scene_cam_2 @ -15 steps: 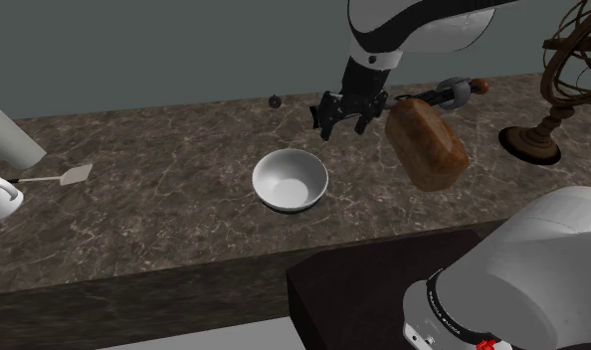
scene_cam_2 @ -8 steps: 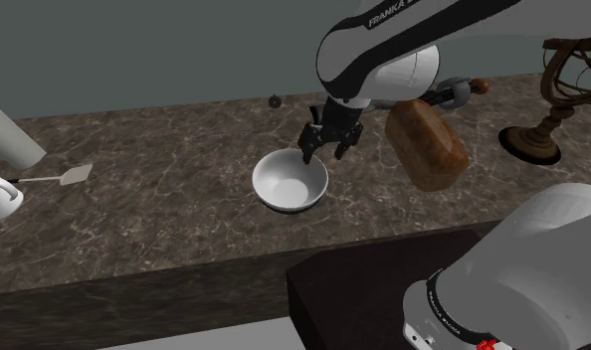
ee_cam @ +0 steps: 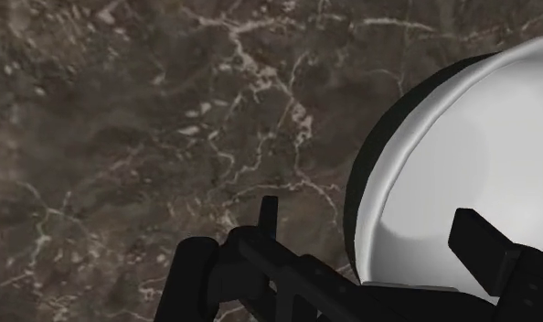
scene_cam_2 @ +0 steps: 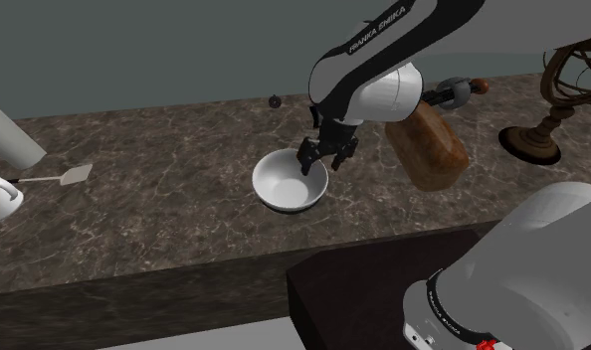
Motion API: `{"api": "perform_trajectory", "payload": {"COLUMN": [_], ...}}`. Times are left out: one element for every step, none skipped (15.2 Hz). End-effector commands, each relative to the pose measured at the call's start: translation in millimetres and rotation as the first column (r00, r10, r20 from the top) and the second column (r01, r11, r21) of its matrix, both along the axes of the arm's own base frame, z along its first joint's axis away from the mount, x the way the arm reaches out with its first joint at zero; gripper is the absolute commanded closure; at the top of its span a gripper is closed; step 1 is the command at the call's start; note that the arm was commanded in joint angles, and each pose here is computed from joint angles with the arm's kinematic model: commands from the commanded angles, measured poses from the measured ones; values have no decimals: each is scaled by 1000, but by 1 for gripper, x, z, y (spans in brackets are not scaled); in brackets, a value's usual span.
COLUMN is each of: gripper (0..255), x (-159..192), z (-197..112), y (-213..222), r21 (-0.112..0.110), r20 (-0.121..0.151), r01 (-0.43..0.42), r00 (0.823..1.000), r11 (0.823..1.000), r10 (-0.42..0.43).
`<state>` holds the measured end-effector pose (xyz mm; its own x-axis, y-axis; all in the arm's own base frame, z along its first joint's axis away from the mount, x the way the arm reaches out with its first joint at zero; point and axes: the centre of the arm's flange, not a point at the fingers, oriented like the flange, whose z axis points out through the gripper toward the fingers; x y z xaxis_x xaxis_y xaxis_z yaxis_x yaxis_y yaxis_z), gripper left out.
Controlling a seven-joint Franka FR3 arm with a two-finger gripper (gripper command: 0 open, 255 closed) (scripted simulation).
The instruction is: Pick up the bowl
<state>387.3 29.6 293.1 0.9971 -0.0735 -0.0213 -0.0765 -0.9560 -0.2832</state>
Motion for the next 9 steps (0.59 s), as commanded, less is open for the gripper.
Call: {"api": "perform_trajectory", "payload": {"gripper": [0, 255, 255, 255, 255, 255, 255, 255, 255], "x": [0, -1, -1, -1, -1, -1, -1, -1, -1], "z": [-4, -4, -4, -4, -4, -4, -4, -4, -4], "y": [1, 1, 1, 1, 1, 1, 1, 1, 1], "r21": [0, 0, 0, 0, 0, 0, 0, 0, 0], "r20": [1, 1, 1, 1, 1, 1, 1, 1, 1], "r01": [0, 0, 0, 0, 0, 0, 0, 0, 0], "r00": [1000, 1000, 1000, 1000, 1000, 1000, 1000, 1000, 1000], "r11": [1000, 1000, 1000, 1000, 1000, 1000, 1000, 1000, 1000], "r10": [0, 0, 0, 0, 0, 0, 0, 0, 0]}}
